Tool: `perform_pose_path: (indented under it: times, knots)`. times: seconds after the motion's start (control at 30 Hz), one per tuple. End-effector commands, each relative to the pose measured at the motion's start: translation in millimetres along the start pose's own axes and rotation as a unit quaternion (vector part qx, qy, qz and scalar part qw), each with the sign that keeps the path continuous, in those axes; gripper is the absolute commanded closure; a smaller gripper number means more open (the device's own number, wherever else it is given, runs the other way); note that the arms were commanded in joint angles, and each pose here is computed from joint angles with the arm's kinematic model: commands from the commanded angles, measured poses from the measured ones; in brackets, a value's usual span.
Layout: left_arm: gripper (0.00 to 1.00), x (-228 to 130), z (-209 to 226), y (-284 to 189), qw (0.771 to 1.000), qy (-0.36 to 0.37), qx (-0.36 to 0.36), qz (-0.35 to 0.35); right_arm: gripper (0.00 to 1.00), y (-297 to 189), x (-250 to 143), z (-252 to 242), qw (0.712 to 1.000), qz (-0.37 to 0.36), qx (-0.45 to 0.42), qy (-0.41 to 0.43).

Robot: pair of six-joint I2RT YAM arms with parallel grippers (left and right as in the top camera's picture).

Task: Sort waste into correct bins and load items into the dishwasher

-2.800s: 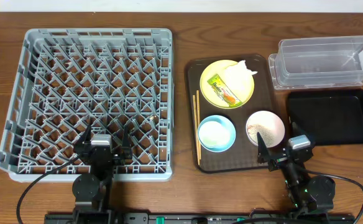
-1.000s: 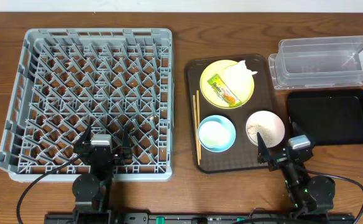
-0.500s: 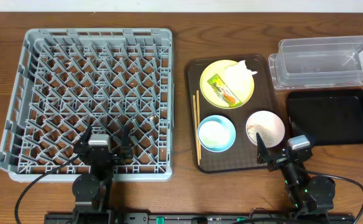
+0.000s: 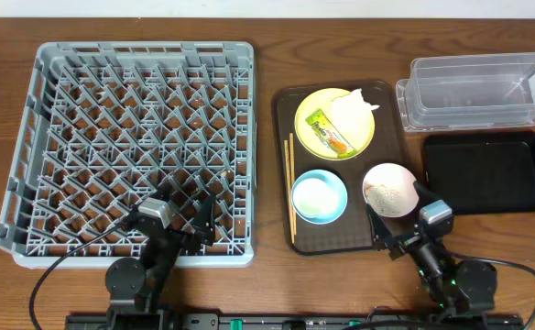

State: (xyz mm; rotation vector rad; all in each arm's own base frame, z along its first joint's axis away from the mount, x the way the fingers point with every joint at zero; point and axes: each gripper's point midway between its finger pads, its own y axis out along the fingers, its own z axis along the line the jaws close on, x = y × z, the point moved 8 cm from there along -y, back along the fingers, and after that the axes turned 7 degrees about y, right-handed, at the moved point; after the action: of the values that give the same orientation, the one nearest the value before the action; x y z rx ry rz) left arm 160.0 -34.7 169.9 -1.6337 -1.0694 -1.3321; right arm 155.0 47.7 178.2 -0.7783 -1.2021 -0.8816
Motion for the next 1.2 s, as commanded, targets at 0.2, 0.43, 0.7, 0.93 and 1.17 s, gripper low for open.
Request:
perform_pose_path:
  times: [0.2, 0.43, 0.7, 0.93, 1.17]
  knots:
    - [0.04, 76, -33, -13, 0.995, 0.011, -0.095, -0.025, 0.01, -16, 66, 22, 0.999, 0.020, 0.009, 0.024]
    - [0.04, 122, -36, -1, 0.993, -0.037, -0.083, 0.074, 0.01, -2, 116, 25, 0.991, 0.124, -0.008, 0.055]
    - [0.04, 163, -50, 23, 0.954, -0.125, -0.162, 0.218, 0.01, 23, 169, 24, 0.967, 0.240, -0.024, 0.084]
    - [0.04, 166, -50, 31, 0.922, -0.184, -0.161, 0.302, 0.01, 27, 190, 30, 0.953, 0.291, -0.006, 0.090]
    - [0.02, 167, -55, 29, 0.912, -0.204, -0.181, 0.306, 0.01, 21, 185, 39, 0.938, 0.310, 0.018, 0.153]
